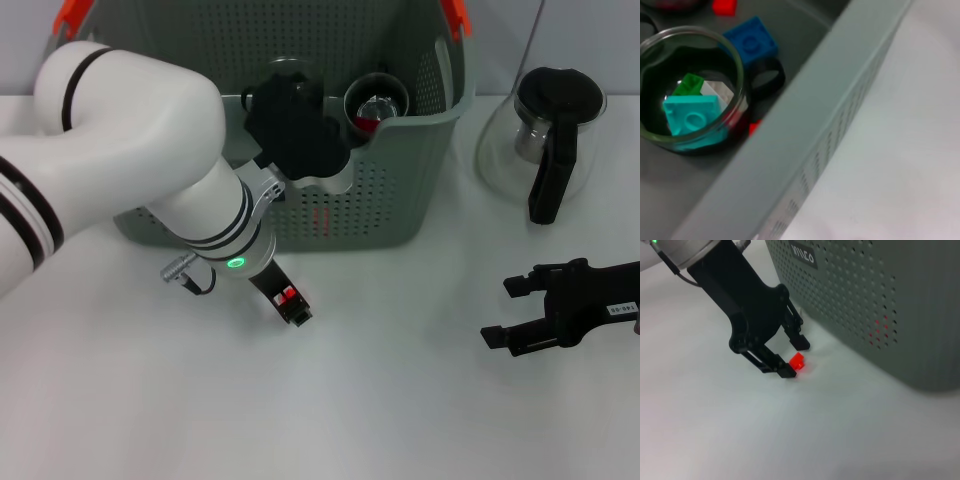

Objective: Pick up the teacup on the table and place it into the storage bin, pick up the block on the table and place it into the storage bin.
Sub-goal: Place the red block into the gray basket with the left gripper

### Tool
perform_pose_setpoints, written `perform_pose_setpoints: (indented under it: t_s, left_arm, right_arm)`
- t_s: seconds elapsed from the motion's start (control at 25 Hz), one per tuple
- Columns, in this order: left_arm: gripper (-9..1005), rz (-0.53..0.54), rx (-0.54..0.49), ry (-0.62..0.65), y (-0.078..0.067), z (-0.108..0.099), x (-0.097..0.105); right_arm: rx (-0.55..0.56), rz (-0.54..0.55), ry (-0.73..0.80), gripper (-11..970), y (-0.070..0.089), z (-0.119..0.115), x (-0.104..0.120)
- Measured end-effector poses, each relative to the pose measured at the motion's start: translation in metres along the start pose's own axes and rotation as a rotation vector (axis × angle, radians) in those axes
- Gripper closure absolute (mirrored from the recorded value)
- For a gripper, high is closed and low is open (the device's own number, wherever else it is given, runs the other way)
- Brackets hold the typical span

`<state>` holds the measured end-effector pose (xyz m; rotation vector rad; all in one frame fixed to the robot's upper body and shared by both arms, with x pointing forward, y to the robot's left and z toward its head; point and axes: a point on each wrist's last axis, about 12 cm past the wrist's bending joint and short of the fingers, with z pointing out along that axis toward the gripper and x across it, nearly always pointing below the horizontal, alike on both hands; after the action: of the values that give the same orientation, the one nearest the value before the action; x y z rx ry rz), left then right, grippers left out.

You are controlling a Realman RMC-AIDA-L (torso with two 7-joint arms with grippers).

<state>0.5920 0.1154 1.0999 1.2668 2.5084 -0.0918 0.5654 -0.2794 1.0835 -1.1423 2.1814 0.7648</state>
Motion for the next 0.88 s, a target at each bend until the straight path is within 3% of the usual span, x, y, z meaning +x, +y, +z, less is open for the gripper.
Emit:
perform_pose_setpoints:
  t_s: [0.68,0.88]
  left_arm:
    - [677,-0.001,0.017,-0.006,-0.004,-0.001,-0.002]
    - [752,-0.017,0.1,-0.041,-0.009,-0.022,-0.01]
  right_arm:
    - [0.003,0.005,0.0,13,0.0,0.0,0.002]
    - [0.003,0.008,0.001,12,0.0,-0.001,0.003]
